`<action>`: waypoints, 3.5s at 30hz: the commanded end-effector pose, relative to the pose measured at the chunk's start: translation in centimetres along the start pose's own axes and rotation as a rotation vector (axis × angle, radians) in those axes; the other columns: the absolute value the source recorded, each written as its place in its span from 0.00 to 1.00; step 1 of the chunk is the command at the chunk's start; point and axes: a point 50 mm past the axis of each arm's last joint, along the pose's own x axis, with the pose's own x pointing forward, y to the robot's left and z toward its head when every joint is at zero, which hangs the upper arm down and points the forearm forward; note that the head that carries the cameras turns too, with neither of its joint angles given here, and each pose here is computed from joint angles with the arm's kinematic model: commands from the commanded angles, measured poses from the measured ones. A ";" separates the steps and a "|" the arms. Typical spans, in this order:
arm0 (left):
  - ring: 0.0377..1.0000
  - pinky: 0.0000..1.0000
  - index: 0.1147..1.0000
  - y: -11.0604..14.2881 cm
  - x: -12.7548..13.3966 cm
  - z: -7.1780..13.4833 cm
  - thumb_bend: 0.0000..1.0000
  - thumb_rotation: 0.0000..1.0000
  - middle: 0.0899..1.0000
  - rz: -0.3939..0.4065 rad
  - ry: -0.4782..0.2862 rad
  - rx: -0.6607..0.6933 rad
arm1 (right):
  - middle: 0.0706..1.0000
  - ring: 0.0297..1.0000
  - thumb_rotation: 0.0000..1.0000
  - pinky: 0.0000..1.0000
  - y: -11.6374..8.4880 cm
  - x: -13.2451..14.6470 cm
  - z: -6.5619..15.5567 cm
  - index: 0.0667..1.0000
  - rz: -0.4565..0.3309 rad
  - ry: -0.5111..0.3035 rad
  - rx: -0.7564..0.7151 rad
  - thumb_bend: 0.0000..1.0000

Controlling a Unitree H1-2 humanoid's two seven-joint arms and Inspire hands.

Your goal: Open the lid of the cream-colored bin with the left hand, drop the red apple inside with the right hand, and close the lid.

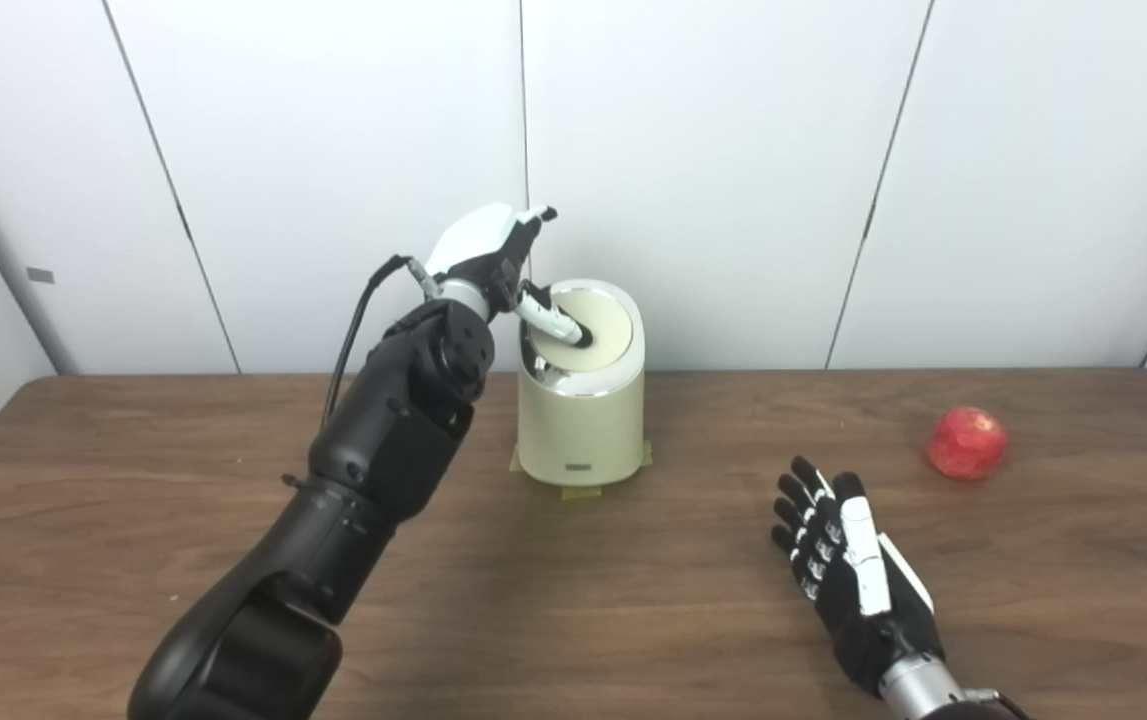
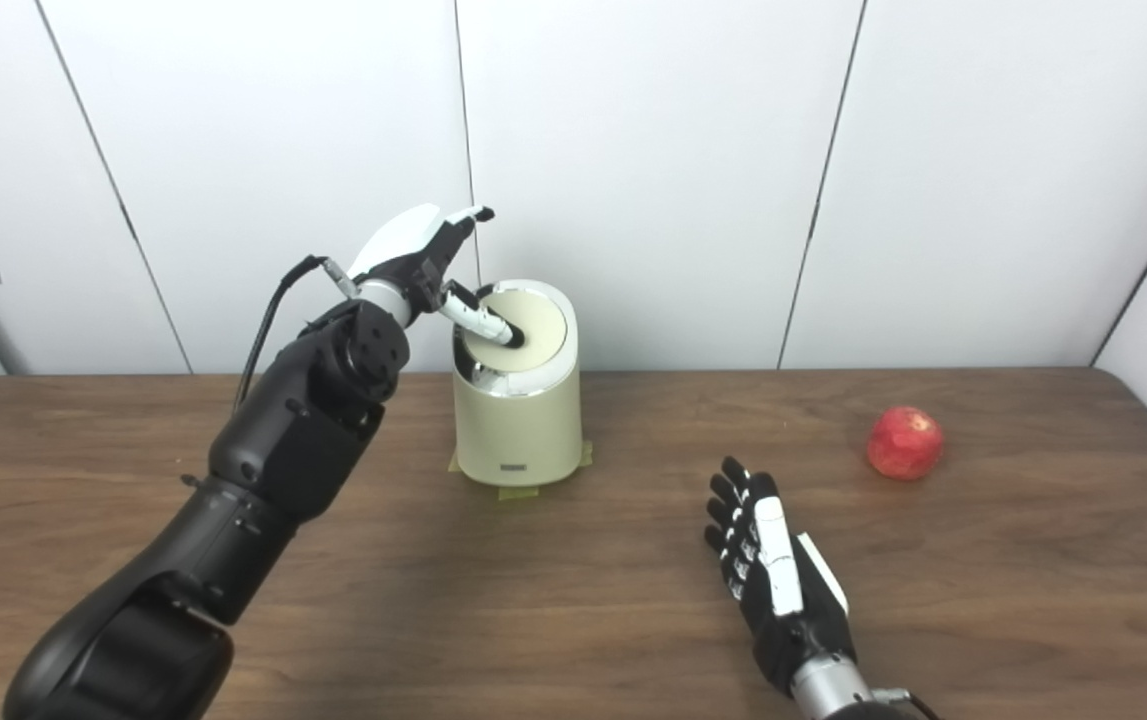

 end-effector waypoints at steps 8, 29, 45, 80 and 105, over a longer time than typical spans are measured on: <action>0.99 1.00 0.99 3.4 0.8 2.6 0.91 0.04 0.99 0.122 -0.101 0.135 | 1.00 1.00 1.00 1.00 0.6 0.9 1.8 1.00 0.027 -0.081 -0.006 0.71; 0.97 0.99 0.95 1.4 1.0 4.3 0.96 0.00 0.97 0.056 -0.173 0.419 | 1.00 1.00 1.00 1.00 0.6 0.9 1.7 1.00 0.028 -0.069 -0.014 0.71; 0.95 0.98 0.94 1.9 0.4 5.4 0.94 0.00 0.94 0.050 -0.174 0.352 | 1.00 1.00 1.00 1.00 0.6 1.1 1.7 1.00 0.032 -0.073 -0.011 0.70; 0.93 0.94 0.96 2.4 -10.8 -5.1 0.46 0.63 0.93 0.179 -0.115 -0.841 | 0.92 0.92 0.97 0.86 0.4 0.8 2.8 0.93 -0.102 -0.217 -0.091 0.66; 0.97 0.99 0.99 -6.3 -18.6 -10.3 0.61 1.00 0.97 0.192 -0.023 -1.060 | 0.85 0.82 0.25 0.73 -6.5 0.4 7.3 0.82 -0.298 -0.442 -0.387 0.72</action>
